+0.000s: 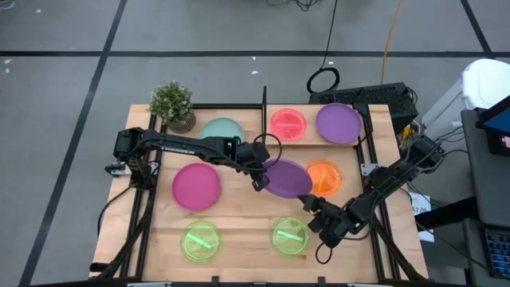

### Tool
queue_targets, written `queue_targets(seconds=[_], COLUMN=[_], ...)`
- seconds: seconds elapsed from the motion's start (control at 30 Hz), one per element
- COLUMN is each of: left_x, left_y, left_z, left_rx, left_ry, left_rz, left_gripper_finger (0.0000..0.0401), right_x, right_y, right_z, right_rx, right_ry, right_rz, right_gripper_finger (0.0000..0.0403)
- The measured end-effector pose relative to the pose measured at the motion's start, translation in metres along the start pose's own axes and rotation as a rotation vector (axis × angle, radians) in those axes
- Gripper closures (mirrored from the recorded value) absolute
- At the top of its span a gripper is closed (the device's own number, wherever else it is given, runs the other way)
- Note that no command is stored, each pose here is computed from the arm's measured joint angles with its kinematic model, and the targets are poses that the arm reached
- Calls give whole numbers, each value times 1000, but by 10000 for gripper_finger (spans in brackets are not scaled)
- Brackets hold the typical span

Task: Place and stack plates onto a shelf
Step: Stack the big violet plate on top of the big violet plate

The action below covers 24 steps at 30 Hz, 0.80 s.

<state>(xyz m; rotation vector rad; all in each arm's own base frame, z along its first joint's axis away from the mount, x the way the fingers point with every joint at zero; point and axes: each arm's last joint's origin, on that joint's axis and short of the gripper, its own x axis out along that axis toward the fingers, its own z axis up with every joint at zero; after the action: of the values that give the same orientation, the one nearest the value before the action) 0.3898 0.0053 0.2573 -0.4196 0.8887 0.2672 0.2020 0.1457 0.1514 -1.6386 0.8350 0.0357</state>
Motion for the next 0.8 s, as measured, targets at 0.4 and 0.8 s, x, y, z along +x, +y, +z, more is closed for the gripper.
queue_targets(seconds=[0.4,0.8], left_x=[0,-1], left_y=[1,0], left_z=[0,0], left_rx=[-11,-13], left_ry=[-1,19], left_rz=[10,-29], left_gripper_finger=[383,368], right_x=[6,9], right_y=[-1,0], right_z=[-4,-7], right_rx=[16,21], right_ry=[36,48], right_rz=[8,30], right_gripper_finger=[394,375])
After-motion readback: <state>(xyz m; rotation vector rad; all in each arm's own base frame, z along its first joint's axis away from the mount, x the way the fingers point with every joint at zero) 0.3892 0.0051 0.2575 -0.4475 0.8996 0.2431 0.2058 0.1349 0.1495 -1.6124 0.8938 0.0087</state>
